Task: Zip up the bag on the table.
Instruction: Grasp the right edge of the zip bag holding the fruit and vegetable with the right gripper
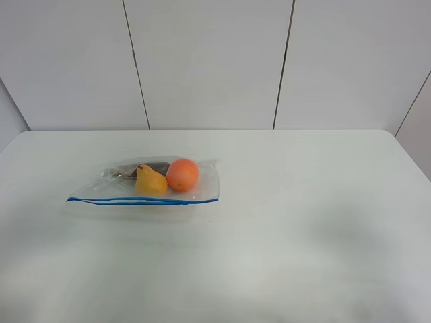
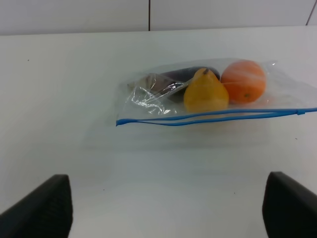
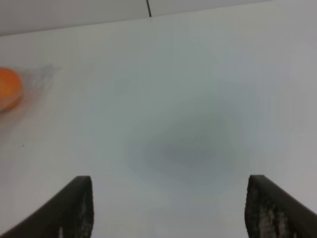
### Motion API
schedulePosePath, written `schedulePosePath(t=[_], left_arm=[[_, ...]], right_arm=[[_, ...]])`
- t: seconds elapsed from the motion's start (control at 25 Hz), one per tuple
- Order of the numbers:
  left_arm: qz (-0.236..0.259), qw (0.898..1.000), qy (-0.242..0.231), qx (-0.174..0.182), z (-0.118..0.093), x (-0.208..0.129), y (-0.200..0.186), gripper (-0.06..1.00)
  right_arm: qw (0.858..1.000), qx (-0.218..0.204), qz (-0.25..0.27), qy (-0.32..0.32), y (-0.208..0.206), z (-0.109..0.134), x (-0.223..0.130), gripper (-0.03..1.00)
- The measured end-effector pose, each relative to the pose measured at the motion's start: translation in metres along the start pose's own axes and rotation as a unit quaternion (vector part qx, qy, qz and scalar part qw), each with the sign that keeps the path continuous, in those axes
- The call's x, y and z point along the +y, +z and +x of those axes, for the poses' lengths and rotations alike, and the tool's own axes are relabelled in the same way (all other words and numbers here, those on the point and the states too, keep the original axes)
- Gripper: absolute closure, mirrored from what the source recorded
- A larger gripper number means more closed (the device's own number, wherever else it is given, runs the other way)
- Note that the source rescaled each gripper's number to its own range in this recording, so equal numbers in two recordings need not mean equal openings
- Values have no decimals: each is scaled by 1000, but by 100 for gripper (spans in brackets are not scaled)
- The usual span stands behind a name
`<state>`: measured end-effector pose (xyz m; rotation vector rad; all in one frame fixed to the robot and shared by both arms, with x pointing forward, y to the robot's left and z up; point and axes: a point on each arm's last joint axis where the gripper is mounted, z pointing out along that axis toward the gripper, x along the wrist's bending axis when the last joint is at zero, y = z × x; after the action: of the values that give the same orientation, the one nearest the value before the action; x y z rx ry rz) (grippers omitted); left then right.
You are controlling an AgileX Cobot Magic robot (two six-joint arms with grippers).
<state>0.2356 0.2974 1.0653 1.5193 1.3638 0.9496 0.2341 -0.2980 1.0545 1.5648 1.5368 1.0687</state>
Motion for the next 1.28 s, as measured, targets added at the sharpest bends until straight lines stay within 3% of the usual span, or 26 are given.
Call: schedulePosePath(t=[0.76, 0.96, 1.28], left_arm=[[0, 1000, 0, 0, 0, 0, 0, -6], [0, 1000, 0, 0, 0, 0, 0, -6], [0, 1000, 0, 0, 0, 0, 0, -6]], right_arm=[[1000, 4, -1, 2, -2, 1, 1, 4], [999, 18, -34, 38, -10, 4, 13, 4], [994, 29, 83, 63, 58, 12, 51, 4]])
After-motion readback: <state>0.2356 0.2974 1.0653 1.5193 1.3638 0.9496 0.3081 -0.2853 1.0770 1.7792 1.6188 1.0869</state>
